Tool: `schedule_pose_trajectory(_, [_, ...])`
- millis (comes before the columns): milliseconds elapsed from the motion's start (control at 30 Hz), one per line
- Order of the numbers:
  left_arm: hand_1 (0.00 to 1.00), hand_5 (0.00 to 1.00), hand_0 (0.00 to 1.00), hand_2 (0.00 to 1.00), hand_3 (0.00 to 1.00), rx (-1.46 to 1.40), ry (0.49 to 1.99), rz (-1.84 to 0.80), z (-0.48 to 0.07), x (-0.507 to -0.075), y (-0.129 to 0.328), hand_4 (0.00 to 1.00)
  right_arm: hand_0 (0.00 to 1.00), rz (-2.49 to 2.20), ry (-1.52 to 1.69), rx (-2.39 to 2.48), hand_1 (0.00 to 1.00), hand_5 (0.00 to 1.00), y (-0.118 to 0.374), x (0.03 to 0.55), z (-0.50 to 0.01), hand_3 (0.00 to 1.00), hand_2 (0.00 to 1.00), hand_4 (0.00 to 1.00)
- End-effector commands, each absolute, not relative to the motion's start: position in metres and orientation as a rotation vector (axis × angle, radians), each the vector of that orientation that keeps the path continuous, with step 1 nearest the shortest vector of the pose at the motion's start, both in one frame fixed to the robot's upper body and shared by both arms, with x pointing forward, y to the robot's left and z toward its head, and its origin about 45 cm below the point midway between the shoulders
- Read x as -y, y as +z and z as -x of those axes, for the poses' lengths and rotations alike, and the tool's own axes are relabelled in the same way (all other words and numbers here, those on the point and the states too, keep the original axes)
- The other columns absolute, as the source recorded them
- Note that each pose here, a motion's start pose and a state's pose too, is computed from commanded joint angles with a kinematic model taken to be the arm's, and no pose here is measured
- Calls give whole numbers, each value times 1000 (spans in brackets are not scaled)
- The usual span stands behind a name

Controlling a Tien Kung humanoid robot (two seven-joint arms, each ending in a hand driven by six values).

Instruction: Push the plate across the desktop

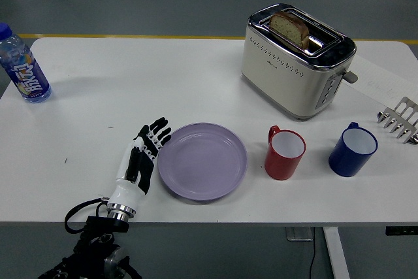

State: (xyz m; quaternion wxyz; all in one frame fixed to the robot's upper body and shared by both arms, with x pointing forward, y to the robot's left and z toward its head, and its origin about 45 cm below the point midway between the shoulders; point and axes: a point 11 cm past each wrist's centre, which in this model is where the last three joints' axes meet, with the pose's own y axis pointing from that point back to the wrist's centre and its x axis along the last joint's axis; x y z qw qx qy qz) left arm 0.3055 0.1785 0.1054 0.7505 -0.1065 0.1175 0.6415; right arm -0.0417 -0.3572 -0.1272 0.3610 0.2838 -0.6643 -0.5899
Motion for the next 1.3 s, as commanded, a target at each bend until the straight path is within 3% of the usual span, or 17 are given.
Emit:
schedule_pose_trajectory(667, [858, 998, 831, 895, 805, -271, 1343, 249, -296, -160, 111, 503, 638, -713, -1521, 1699, 639, 536, -127, 358, 52, 782, 779, 518])
schedule_pose_trajectory(967, [856, 998, 829, 894, 805, -203, 1438, 291, -313, -190, 129, 504, 638, -704, -1521, 1715, 637, 536, -126, 359, 49, 781, 778, 518])
schedule_pose_trajectory(1000, [826, 998, 806, 846, 788, -194, 1453, 288, -316, -197, 131, 504, 637, -703, -1521, 1716, 636, 536, -126, 359, 49, 780, 778, 519])
schedule_pose_trajectory(1300, [815, 998, 800, 832, 769, -115, 1535, 198, -336, -265, 141, 503, 636, -695, -1523, 1722, 635, 534, -126, 358, 47, 780, 777, 519])
